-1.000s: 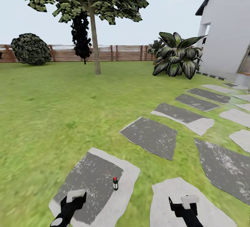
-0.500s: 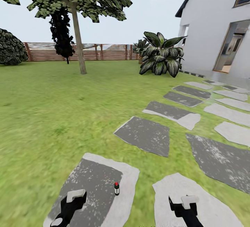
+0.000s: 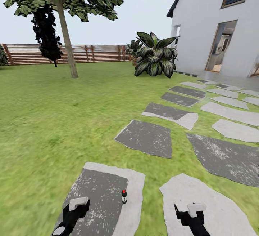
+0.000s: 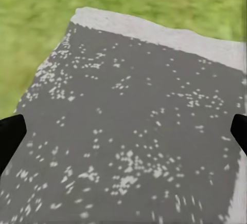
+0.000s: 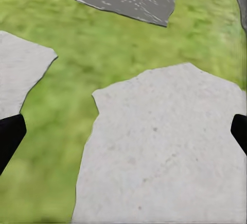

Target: Pick up the pesticide atomizer in the garden and spray insectifuge to fully cover both potted plants in the garden.

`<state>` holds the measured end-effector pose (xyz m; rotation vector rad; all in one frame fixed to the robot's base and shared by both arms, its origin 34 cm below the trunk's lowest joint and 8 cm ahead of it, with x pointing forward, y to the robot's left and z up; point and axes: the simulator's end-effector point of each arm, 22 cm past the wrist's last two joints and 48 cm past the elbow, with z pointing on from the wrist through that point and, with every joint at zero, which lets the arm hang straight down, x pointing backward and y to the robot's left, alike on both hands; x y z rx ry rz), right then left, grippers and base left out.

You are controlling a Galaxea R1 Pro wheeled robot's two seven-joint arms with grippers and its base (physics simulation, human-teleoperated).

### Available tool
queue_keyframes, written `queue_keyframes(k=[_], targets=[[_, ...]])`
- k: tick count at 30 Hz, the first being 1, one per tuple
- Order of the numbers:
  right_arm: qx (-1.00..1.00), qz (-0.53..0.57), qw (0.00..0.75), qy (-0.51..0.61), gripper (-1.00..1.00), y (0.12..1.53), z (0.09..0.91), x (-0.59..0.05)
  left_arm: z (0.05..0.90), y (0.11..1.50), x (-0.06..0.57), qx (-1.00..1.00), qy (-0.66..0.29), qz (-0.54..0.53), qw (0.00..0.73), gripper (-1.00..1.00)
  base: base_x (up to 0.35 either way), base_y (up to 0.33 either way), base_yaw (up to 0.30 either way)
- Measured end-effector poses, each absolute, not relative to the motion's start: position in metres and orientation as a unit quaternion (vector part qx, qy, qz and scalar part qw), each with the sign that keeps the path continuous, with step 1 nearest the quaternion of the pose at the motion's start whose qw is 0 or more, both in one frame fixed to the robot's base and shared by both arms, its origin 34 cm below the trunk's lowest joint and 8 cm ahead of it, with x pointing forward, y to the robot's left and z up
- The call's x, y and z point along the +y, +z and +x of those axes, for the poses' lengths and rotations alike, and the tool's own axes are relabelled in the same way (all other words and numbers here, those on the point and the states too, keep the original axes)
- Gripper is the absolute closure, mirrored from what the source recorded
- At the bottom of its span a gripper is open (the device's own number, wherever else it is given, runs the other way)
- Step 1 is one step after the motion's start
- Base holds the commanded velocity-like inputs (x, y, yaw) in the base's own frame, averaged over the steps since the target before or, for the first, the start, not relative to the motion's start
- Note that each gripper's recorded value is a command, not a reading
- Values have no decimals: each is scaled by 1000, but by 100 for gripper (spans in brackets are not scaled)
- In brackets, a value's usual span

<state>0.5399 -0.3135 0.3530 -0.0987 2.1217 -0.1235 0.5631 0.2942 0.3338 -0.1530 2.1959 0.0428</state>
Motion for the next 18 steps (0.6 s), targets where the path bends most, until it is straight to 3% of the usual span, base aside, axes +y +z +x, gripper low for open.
queue_keyframes(k=[5,18], targets=[[872,-41,486,-51,-100,353,540,-313,563,334,294,889,17,-62,453,-100,0,297,-108],[872,-41,486,-51,-100,353,540,-313,563,334,294,889,17,-62,453,-100,0,302,-4]])
